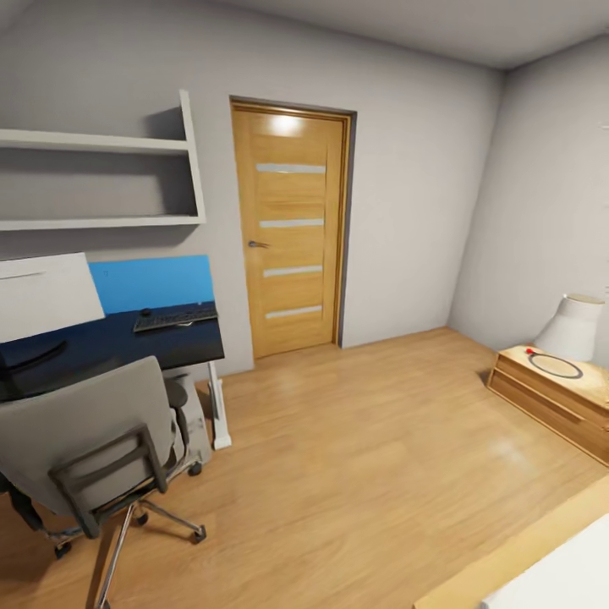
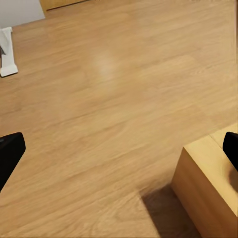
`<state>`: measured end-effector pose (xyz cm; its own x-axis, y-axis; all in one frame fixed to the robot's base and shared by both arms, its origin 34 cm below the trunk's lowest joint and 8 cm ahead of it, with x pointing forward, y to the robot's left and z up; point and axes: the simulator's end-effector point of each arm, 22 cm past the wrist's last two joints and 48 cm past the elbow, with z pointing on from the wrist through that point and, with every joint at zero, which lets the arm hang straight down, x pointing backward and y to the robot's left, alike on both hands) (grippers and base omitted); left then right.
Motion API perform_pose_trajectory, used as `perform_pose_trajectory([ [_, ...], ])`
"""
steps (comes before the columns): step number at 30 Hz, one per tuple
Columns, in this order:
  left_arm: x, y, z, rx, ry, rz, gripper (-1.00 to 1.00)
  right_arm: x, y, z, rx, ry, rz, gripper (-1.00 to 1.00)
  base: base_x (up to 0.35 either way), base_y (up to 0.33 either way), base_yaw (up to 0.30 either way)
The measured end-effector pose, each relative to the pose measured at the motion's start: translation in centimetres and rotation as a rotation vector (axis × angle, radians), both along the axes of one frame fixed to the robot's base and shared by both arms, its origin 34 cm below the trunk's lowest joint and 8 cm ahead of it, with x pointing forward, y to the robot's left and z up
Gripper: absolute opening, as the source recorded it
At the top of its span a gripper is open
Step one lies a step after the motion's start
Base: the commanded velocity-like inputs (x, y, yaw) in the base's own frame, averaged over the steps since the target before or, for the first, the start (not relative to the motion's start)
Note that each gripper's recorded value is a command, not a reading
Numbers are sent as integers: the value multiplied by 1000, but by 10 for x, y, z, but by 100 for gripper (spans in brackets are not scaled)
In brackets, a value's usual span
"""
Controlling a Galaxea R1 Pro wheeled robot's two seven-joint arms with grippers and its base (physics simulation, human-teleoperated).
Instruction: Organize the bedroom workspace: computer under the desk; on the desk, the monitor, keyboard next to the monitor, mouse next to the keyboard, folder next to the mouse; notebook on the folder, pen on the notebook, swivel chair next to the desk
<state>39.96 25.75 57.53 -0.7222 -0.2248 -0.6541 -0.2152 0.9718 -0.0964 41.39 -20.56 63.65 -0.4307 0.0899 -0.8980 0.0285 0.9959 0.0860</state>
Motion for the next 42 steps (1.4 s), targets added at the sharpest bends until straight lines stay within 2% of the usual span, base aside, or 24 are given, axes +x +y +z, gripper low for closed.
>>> perform_pose_trajectory([
  [23, 0, 0, 0, 0, 0, 1, 100, 0, 0, 0, 0, 2, -1, 100, 305, 195, -19],
  [30, 0, 0, 0, 0, 0, 0, 100, 0, 0, 0, -1, 1, 0, 100, 319, 38, -31],
  [42, 0, 0, 0, 0, 0, 0, 100, 0, -1, 0, -1, 0, 0, 100, 326, 1, -211],
])
